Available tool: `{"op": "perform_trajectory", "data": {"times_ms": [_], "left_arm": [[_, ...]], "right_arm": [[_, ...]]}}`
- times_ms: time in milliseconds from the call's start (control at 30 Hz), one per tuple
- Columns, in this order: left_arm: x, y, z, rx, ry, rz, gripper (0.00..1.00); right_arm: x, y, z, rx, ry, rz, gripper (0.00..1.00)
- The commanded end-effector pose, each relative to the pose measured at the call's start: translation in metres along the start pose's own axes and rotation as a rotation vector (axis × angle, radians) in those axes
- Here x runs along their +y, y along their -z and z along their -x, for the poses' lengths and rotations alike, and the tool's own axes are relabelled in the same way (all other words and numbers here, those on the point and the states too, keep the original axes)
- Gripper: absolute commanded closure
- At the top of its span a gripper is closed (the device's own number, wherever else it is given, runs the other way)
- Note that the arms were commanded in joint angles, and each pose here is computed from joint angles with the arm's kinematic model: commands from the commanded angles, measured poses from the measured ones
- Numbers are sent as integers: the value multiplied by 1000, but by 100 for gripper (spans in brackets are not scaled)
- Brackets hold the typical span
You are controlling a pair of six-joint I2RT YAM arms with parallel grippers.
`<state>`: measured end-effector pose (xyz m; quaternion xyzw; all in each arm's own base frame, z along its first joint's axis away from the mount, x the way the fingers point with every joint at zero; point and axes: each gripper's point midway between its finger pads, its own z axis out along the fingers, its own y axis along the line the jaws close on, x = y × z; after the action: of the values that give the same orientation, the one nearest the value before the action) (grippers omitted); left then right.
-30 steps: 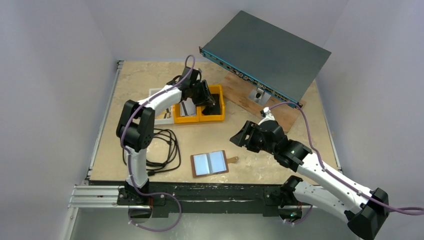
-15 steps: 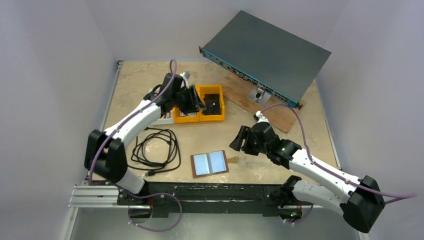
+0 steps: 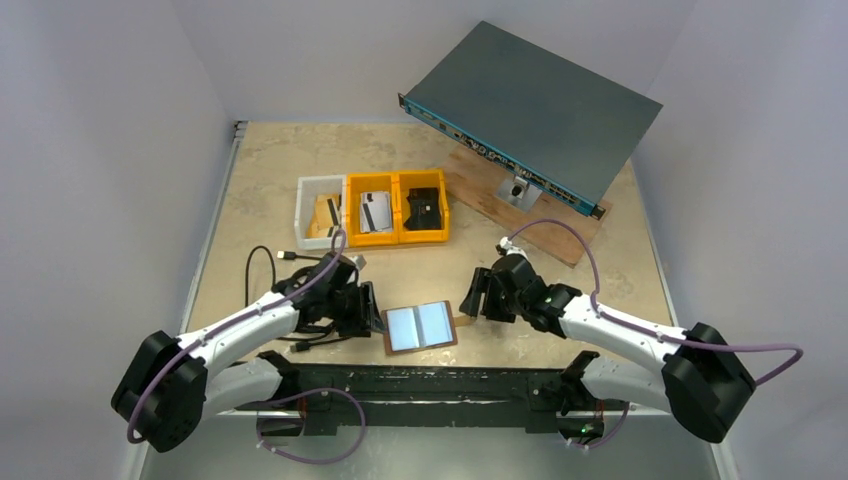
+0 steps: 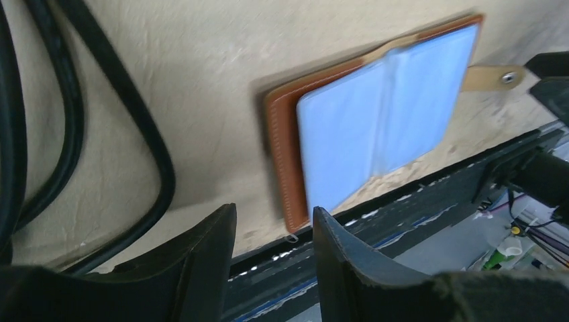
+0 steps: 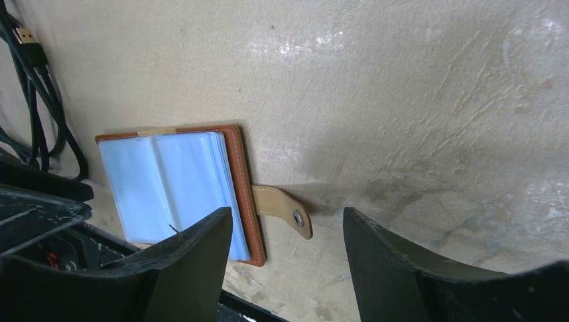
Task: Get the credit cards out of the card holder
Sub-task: Close the card holder at the center of the board.
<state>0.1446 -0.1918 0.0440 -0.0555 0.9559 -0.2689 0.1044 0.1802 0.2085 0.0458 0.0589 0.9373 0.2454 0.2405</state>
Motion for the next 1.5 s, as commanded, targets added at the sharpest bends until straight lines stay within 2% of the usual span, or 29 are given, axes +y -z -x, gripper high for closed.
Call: {"op": "perform_trajectory", "data": {"times_ms": [0,133,433,700,900,1233,1467], "left_arm": [[-6,-5,-8,-13,28,-77,54],[-8,-13,-14,4,38,-125,54],[-14,-26,-17,36,71,-180,53],[-22,-26,-14,36,83,-207,59],[-29,-21,-11,32,78,-225,68],[-61,7,3,-9,29,-308,70],[-80,10,7,-11,-2,-351,69]], "right_arm": [[12,-6,0,-13,22,50,39],[10,-11,-7,3,24,35,41],[2,-13,-12,8,7,-2,58],[-2,-11,-13,1,-4,-11,86],[2,-10,-14,2,-5,-4,100],[18,-7,-16,4,-8,31,100],[30,-7,-17,3,-8,55,100]]}}
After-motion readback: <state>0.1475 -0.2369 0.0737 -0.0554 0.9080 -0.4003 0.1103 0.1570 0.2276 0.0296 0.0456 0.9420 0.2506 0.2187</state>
